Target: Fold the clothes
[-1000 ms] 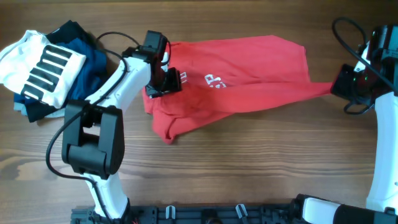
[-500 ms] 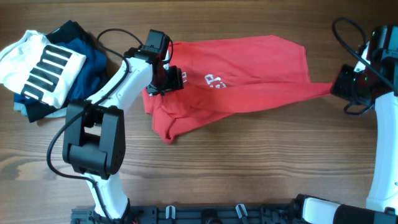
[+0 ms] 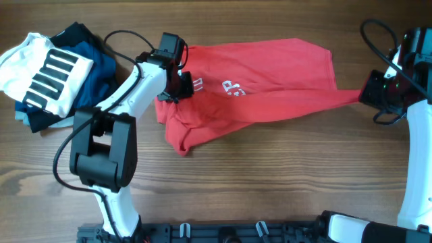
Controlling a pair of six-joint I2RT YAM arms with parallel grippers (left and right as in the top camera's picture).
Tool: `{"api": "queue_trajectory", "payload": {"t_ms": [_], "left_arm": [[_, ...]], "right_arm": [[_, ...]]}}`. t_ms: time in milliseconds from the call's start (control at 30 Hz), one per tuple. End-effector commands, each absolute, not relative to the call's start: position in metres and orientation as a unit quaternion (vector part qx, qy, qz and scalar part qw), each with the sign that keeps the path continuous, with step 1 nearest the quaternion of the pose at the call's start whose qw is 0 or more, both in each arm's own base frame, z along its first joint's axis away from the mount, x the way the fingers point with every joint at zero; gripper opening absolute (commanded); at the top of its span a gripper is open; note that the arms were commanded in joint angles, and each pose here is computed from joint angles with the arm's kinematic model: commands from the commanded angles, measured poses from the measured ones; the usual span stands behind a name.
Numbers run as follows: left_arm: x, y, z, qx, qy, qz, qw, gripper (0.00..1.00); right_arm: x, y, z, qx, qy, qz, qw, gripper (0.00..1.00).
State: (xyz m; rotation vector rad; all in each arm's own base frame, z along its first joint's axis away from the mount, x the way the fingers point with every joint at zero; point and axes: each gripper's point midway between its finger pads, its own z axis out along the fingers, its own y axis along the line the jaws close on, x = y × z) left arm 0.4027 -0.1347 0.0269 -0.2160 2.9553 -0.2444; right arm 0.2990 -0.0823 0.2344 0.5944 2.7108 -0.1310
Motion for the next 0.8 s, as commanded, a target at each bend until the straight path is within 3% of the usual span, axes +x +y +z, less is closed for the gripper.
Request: {"api": "queue_trajectory", "payload": {"t_ms": [0, 200, 433, 767], "left_arm": [[0.395, -0.144, 0.018, -0.06, 0.993, -0.075, 0.072, 0.04], [0.399, -0.14, 0.05, -0.063, 0.989, -0.086, 0.101, 0.04], [0.377, -0.12, 0.143, -0.073, 0.978, -0.106, 0.164, 0.04], [0.326, -0.083, 0.317, -0.051, 0.906, -0.151, 0.392, 0.04]], "right_arm": [[0.295, -0.087, 0.237, 0.208, 0.959, -0.058, 0.186, 0.04], [0.294, -0.087, 0.237, 0.208, 0.959, -0.058, 0.185, 0.04], [0.295, -0.087, 0.237, 0.208, 0.959, -0.058, 0.186, 0.04], [0.287, -0.077, 0.254, 0.204, 0.955, -0.036, 0.21, 0.04]]}}
